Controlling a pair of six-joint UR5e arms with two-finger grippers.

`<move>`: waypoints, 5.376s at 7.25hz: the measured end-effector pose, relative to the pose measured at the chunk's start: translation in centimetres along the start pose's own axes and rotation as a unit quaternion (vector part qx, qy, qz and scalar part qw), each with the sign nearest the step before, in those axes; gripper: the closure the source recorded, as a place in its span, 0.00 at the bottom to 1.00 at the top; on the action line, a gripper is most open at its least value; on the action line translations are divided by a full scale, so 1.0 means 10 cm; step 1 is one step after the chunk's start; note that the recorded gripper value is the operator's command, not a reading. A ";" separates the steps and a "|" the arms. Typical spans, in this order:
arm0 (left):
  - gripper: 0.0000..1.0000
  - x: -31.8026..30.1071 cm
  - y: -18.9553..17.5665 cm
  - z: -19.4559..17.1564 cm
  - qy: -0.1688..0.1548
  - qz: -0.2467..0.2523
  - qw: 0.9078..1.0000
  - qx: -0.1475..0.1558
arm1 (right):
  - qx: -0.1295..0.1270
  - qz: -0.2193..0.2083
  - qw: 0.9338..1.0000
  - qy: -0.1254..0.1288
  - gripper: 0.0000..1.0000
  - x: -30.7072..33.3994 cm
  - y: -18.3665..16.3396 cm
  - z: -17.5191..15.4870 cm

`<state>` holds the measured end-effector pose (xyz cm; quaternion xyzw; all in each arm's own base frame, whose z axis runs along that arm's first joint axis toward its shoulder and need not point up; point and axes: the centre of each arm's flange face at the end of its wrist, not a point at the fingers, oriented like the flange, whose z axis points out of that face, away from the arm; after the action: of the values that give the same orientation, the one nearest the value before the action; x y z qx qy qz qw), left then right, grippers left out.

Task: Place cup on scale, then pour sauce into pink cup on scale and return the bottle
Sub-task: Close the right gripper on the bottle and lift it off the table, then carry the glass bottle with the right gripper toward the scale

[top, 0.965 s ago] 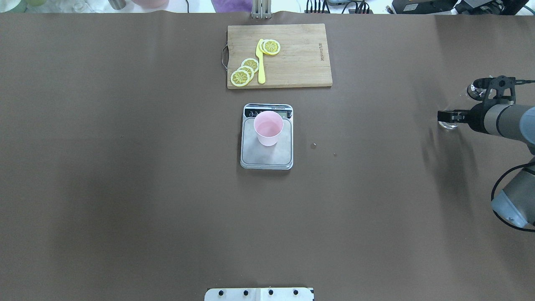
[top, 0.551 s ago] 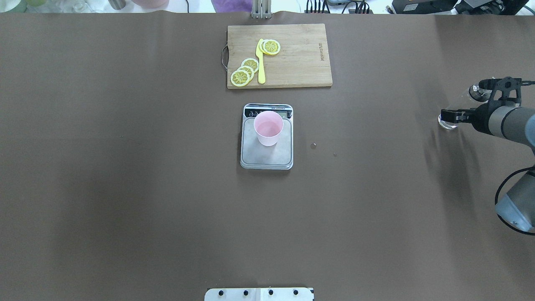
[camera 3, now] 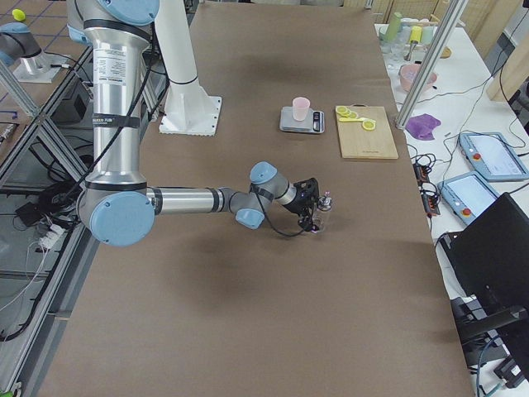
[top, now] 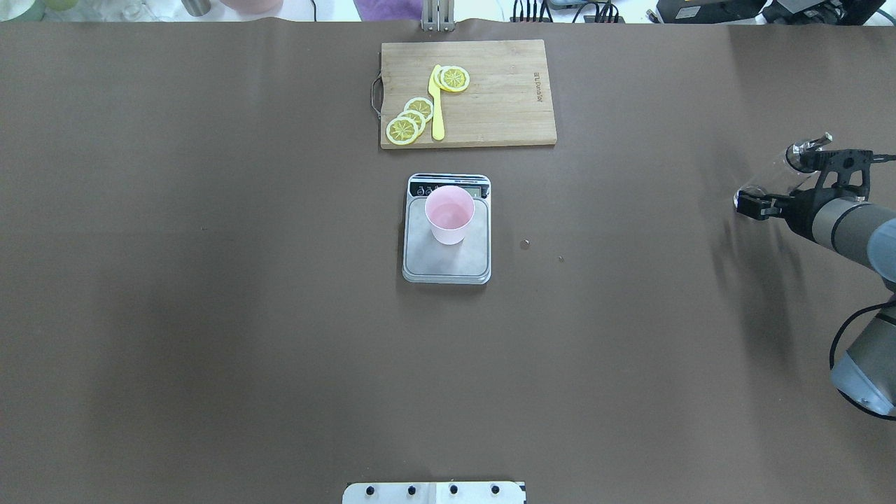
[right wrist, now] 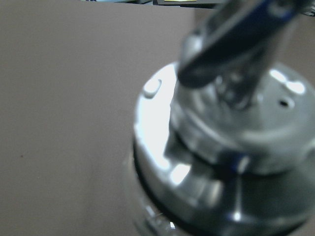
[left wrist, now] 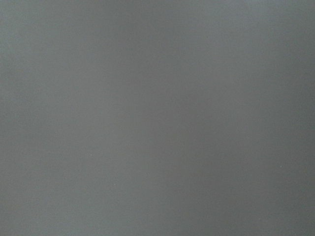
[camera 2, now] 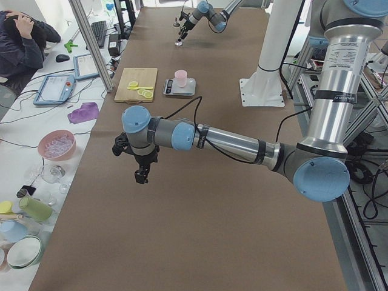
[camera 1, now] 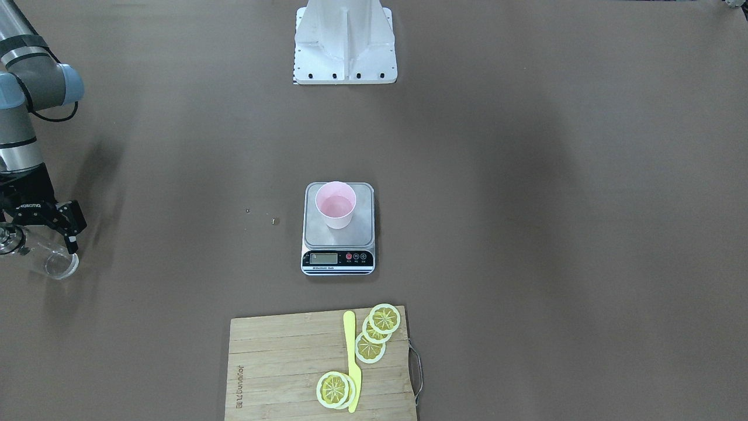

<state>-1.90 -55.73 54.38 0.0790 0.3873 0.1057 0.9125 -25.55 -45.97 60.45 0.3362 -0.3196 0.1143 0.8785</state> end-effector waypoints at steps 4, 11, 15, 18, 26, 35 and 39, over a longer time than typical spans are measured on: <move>0.01 0.01 0.00 0.00 0.001 0.002 1.000 0.000 | 0.054 -0.008 0.999 0.002 0.04 0.16 0.30 -0.15; 0.01 0.02 -0.01 0.01 0.000 0.002 1.000 -0.001 | 0.116 0.005 0.993 -0.004 0.02 0.03 0.32 0.02; 0.01 0.03 -0.01 0.02 0.000 0.003 1.000 -0.001 | 0.128 0.009 0.992 -0.011 0.37 0.06 0.36 0.13; 0.01 0.03 -0.01 0.02 0.001 0.003 1.000 -0.001 | 0.133 0.011 0.991 -0.010 1.00 0.06 0.35 0.13; 0.01 0.00 0.01 0.04 0.001 -0.001 1.000 -0.004 | 0.160 -0.011 0.987 -0.001 1.00 0.01 0.29 0.08; 0.01 -0.12 0.18 0.18 0.001 -0.016 1.000 -0.018 | 0.160 -0.132 0.977 0.046 1.00 -1.17 0.11 -0.26; 0.01 -0.13 0.22 0.19 0.002 -0.020 1.000 -0.020 | 0.156 -0.159 0.972 0.075 1.00 -2.00 0.00 -0.64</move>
<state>-1.70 -54.09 57.12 0.0525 0.3882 0.0957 0.9151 -37.85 -41.45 43.99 0.5061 -0.1740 0.0464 0.8434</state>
